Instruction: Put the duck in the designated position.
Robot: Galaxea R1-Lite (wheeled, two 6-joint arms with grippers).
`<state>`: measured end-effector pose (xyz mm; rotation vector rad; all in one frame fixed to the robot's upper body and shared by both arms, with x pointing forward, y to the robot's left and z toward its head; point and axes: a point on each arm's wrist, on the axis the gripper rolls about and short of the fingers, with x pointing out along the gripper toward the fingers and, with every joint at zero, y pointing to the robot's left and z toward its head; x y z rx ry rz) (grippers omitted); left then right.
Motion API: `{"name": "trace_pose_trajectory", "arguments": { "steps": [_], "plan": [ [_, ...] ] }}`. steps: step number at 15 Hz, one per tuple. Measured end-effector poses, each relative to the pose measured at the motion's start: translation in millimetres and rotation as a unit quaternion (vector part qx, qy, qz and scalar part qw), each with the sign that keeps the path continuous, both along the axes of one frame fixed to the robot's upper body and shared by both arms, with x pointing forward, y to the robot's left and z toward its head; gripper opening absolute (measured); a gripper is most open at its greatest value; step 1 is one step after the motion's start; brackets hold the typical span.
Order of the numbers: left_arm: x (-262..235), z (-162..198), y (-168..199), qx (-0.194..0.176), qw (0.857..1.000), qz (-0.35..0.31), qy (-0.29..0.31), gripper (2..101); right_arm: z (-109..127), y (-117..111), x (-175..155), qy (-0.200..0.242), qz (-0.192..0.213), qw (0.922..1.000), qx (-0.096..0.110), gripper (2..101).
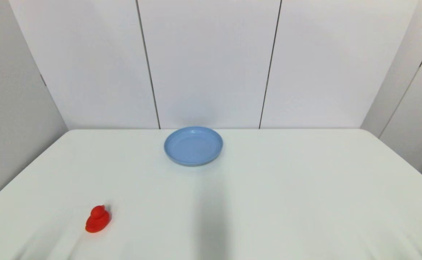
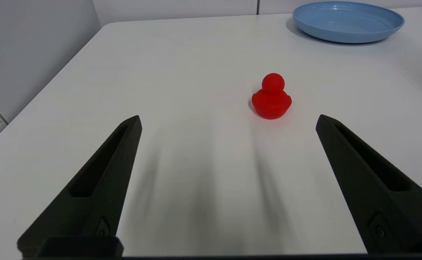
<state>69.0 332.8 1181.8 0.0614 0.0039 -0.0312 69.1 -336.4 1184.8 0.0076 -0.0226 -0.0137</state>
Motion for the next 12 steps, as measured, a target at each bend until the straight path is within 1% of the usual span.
{"name": "trace_pose_trajectory", "arguments": {
  "steps": [12],
  "plan": [
    [0.0,0.0,0.0,0.000,1.000,0.001,0.000,97.8,0.0,0.0,0.0,0.000,0.000,1.0000,0.000,98.0]
  ]
}}
